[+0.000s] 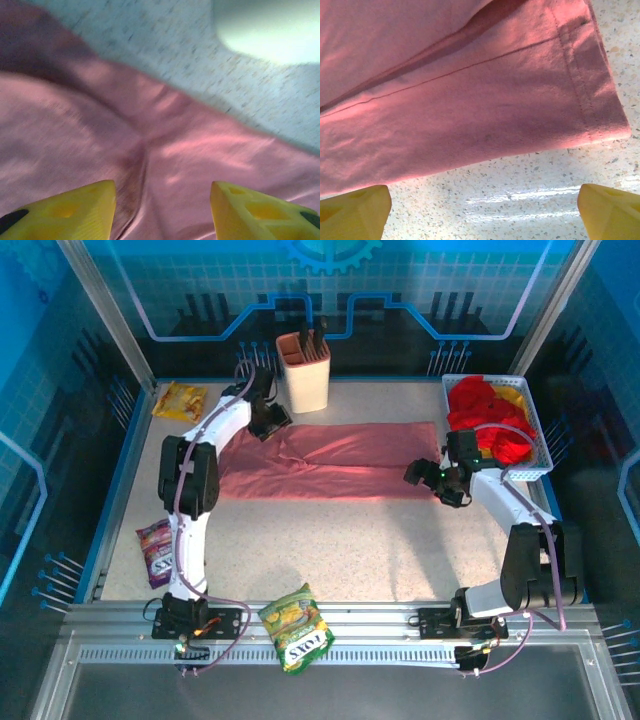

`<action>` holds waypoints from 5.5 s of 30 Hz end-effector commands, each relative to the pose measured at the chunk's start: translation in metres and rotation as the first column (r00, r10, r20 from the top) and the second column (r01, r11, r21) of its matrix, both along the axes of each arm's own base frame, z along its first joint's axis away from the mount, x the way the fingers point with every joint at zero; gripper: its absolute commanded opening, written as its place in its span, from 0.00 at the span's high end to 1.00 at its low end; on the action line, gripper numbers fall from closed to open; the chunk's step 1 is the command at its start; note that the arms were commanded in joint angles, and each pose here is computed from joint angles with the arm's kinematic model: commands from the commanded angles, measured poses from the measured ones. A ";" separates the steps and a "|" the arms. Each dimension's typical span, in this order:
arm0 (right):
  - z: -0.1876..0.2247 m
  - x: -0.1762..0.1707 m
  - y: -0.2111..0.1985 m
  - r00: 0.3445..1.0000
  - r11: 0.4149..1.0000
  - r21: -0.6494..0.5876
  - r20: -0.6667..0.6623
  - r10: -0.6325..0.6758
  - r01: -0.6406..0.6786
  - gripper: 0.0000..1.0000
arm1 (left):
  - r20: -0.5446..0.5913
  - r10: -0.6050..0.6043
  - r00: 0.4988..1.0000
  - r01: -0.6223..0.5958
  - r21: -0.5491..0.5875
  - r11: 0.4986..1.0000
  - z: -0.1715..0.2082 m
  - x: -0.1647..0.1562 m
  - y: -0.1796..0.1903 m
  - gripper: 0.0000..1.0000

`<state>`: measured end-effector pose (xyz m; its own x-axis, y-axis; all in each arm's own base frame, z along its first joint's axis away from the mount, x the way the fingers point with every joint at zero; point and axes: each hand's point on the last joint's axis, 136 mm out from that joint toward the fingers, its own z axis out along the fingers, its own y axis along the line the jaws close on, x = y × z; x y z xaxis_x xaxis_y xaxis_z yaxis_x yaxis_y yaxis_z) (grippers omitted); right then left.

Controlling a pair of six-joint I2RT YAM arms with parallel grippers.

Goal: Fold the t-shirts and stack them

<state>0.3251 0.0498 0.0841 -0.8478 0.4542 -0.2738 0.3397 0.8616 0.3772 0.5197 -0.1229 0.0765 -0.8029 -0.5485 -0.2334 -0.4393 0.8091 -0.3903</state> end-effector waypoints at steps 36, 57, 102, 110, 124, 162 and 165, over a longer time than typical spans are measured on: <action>-0.005 0.119 0.024 0.995 0.988 -0.123 0.010 0.095 -0.093 0.19 | 0.007 -0.015 1.000 0.015 -0.036 0.999 0.004 -0.033 -0.017 0.47; -0.076 0.118 0.049 0.949 0.975 -0.113 -0.274 0.154 -0.191 0.61 | -0.343 -0.143 0.928 0.192 0.116 0.974 -0.061 -0.092 0.016 0.48; 0.033 -0.097 0.158 0.932 0.874 -0.332 -0.056 0.358 -0.355 0.24 | 0.051 -0.681 0.731 0.678 0.065 0.733 0.058 -0.058 -0.211 0.30; 0.073 -0.027 0.151 0.902 0.843 -0.396 0.072 0.425 -0.365 0.17 | 0.126 -0.568 0.814 0.548 0.162 0.821 0.139 -0.082 -0.137 0.29; -0.024 0.091 0.170 0.908 0.852 -0.317 -0.103 0.407 -0.418 0.19 | 0.044 -0.388 0.920 0.379 0.148 0.914 0.078 -0.201 -0.043 0.31; 0.019 0.273 0.094 0.942 0.961 -0.191 0.234 0.242 -0.199 0.00 | -0.137 -0.574 0.808 0.549 -0.182 0.816 -0.010 -0.324 -0.120 0.34; 0.058 0.249 0.084 0.929 0.950 -0.247 0.264 0.258 -0.194 0.00 | -0.130 -0.566 0.814 0.530 -0.232 0.815 -0.014 -0.333 -0.122 0.35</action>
<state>0.5751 0.1305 0.0584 -0.8727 0.2049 -0.4433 0.1164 0.9688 0.2188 0.1975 -0.2351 0.0572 -0.9996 -0.0082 -0.0271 0.0042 0.9028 -0.4300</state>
